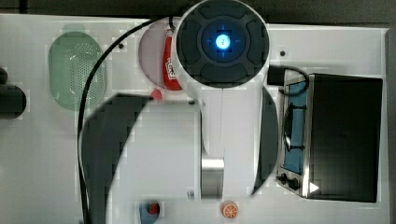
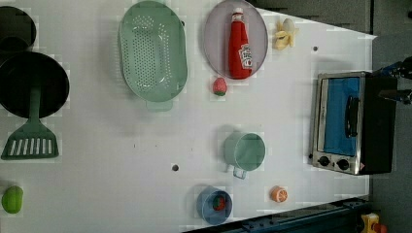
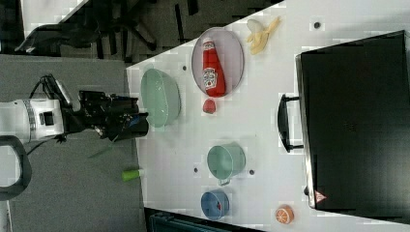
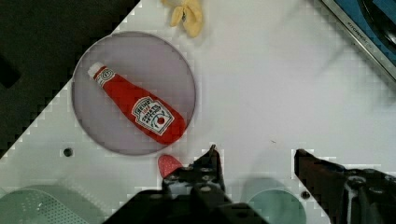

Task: Flap open oven.

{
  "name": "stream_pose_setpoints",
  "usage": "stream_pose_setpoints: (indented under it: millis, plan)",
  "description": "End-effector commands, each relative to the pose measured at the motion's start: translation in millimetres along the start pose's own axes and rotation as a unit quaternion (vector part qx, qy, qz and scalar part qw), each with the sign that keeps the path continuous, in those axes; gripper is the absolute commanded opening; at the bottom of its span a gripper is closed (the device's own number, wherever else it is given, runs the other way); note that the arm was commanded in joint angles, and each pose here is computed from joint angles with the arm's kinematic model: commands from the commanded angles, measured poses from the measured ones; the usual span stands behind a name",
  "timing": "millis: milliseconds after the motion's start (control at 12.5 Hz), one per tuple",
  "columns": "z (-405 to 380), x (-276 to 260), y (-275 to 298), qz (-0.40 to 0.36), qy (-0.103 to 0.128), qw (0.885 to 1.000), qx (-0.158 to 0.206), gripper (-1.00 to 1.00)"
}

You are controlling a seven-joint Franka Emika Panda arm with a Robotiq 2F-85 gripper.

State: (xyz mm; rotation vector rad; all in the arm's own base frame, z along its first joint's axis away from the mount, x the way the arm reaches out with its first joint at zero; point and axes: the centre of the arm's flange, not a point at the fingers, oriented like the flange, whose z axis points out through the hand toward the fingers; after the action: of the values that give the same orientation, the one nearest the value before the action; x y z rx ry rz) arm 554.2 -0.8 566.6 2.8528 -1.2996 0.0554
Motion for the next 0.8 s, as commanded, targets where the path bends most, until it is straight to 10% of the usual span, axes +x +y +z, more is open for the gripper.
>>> stream_pose_setpoints:
  millis: [80,240,400,800]
  plan:
    - [-49.2,-67.2,140.9,0.095,-0.023,0.995,-0.009,0.58]
    - [-49.1,-67.3,140.9,0.095,-0.023,0.995,-0.009,1.0]
    - [-49.2,-67.3,140.9,0.095,-0.022,0.995,-0.009,1.0]
    - [-48.8,-65.9,142.2,0.097,-0.023,0.995,-0.01,-0.08]
